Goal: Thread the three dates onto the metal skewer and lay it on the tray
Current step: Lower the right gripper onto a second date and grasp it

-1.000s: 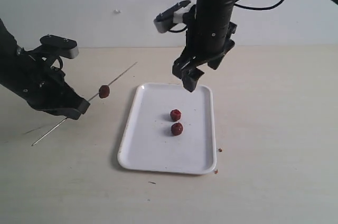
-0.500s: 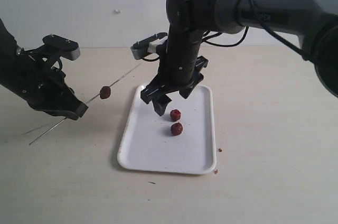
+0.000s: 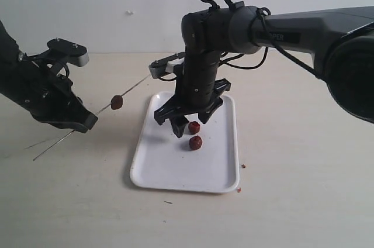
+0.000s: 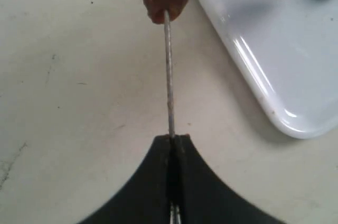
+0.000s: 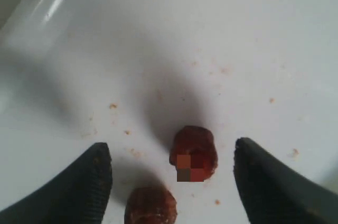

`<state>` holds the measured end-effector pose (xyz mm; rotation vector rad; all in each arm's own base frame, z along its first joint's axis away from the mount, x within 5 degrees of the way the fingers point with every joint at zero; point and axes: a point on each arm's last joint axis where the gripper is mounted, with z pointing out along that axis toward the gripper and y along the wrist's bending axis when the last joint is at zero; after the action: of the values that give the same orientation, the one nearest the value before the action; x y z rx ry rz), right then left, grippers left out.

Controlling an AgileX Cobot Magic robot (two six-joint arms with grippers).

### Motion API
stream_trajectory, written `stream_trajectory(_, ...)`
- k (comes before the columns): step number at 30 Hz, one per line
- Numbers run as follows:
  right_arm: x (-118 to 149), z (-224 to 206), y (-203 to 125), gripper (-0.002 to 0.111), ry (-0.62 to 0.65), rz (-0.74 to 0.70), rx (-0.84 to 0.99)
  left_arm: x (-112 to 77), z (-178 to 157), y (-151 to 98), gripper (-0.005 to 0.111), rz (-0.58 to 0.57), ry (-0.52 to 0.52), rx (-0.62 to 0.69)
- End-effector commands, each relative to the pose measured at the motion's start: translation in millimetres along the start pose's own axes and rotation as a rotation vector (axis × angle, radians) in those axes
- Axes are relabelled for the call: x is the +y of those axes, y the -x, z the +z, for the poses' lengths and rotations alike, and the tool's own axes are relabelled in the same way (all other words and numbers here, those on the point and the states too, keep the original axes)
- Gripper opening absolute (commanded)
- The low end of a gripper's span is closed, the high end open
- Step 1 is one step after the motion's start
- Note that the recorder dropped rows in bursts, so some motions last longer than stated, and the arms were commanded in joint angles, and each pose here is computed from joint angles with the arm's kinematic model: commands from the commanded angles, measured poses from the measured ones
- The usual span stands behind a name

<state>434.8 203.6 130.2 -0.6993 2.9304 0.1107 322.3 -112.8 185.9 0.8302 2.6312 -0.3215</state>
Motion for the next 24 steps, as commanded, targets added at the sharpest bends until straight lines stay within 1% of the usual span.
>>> stream_trajectory(1,0.2,-0.8,2.4,0.06,-0.006,0.018,-0.027,0.2,-2.4,3.3,0.0,-0.011,-0.003,-0.021)
stream_trajectory(8,-0.2,1.0,3.1,0.058,-0.01,0.017,-0.033,0.0,-2.4,3.4,0.0,-0.014,-0.005,-0.023)
stream_trajectory(15,-1.1,18.1,1.0,0.058,-0.011,0.041,-0.002,-0.2,-2.4,3.5,0.0,-0.018,-0.007,-0.024)
stream_trajectory(16,-1.1,18.0,1.0,0.056,-0.011,0.044,-0.002,-0.2,-2.4,3.5,0.0,-0.018,-0.007,-0.024)
stream_trajectory(17,-1.1,18.0,1.0,0.054,-0.011,0.044,-0.002,-0.2,-2.4,3.5,0.0,-0.018,-0.007,-0.024)
stream_trajectory(19,-1.1,18.0,1.0,0.039,-0.011,0.058,-0.002,-0.2,-2.4,3.5,0.0,-0.018,-0.007,-0.024)
stream_trajectory(21,-1.1,18.0,1.0,0.029,-0.011,0.058,-0.002,-0.3,-2.4,3.6,0.0,-0.019,-0.008,-0.025)
stream_trajectory(24,-1.0,18.0,0.8,0.018,-0.011,0.058,0.0,-0.3,-2.4,3.6,0.0,-0.02,-0.008,-0.025)
